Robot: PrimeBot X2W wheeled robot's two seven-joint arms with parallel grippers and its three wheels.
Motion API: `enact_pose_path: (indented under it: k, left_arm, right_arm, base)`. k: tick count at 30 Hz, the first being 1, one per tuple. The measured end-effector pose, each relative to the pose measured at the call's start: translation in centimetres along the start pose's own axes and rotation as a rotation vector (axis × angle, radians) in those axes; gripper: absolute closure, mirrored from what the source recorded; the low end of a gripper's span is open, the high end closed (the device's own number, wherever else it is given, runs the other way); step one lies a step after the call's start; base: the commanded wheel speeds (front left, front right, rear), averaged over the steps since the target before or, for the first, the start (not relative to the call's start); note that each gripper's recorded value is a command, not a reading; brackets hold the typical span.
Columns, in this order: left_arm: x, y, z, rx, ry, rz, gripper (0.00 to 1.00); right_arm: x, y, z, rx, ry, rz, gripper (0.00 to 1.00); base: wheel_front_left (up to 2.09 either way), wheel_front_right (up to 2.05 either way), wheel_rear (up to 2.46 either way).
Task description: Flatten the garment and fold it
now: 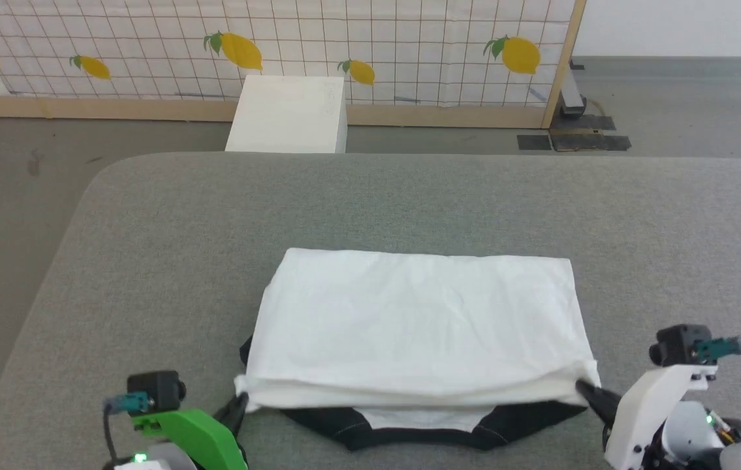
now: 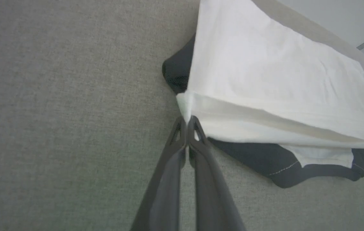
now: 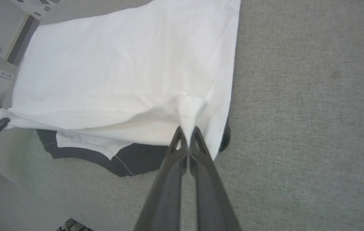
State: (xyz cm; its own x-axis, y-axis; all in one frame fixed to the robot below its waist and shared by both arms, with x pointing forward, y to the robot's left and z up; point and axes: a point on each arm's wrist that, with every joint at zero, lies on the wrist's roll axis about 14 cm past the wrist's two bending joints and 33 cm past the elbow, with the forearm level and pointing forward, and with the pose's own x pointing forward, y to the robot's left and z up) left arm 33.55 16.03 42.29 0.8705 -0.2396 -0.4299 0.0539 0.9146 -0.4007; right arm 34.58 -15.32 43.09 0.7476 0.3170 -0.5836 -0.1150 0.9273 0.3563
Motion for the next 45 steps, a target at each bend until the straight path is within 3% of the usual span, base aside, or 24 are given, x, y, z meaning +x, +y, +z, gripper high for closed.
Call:
enact_pose_path:
  k: [6, 7, 8, 9, 10, 15, 19, 23, 26, 30, 37, 45]
  left_arm:
    - [0.3, 0.1, -2.9, -0.04, 0.097, 0.014, 1.0]
    - [0.4, 0.1, -3.1, -0.05, 0.107, 0.018, 0.92]
    - [0.4, 0.1, -3.3, -0.054, 0.115, 0.019, 0.53]
    - [0.4, 0.2, -3.5, -0.063, 0.128, 0.022, 0.0]
    - [0.3, 0.3, -3.8, -0.076, 0.15, 0.028, 0.0]
    - [-0.4, 1.9, -3.3, -0.11, 0.181, 0.089, 0.0]
    - [-1.8, 4.8, -0.8, -0.11, 0.109, 0.176, 0.0]
    - [-2.6, 5.9, 5.2, -0.095, -0.137, 0.21, 0.0]
    - [-3.4, 5.8, 9.7, -0.006, -0.36, 0.21, 0.0]
    - [-3.8, 4.7, 13.5, 0.107, -0.576, 0.179, 0.0]
    - [-3.0, 2.8, 16.2, 0.277, -0.674, 0.126, 0.0]
    - [-1.2, 2.3, 14.8, 0.264, -0.649, 0.073, 0.0]
  right_arm:
    - [0.4, -0.8, -3.2, 0.012, 0.099, -0.036, 1.0]
    - [0.4, -1.1, -3.7, 0.021, 0.114, -0.044, 1.0]
    - [0.4, -1.2, -3.9, 0.024, 0.119, -0.048, 1.0]
    - [0.4, -1.2, -4.0, 0.022, 0.121, -0.048, 0.58]
    - [0.3, -1.1, -4.0, 0.02, 0.12, -0.046, 0.0]
    - [-0.4, -0.6, -2.7, 0.025, 0.08, -0.02, 0.0]
    - [-1.8, -1.3, -0.1, 0.055, -0.001, -0.019, 0.0]
    - [-2.8, -2.8, 2.3, 0.064, -0.059, -0.048, 0.0]
    - [-2.5, -3.3, 3.9, 0.038, -0.066, -0.059, 0.0]
    - [-0.9, -3.4, 4.6, -0.021, 0.008, -0.06, 0.0]
    - [2.4, -3.2, 2.7, -0.037, 0.215, -0.039, 0.0]
    - [5.8, -2.5, -0.6, -0.041, 0.389, -0.01, 0.0]
  base:
    - [0.0, 0.0, 0.0]
    - [0.0, 0.0, 0.0]
    - [0.0, 0.0, 0.0]
    - [0.0, 0.0, 0.0]
    - [0.0, 0.0, 0.0]
    - [0.0, 0.0, 0.0]
    - [0.0, 0.0, 0.0]
    - [0.0, 0.0, 0.0]
    - [0.0, 0.0, 0.0]
    - [0.0, 0.0, 0.0]
    - [0.0, 0.0, 0.0]
    - [0.0, 0.0, 0.0]
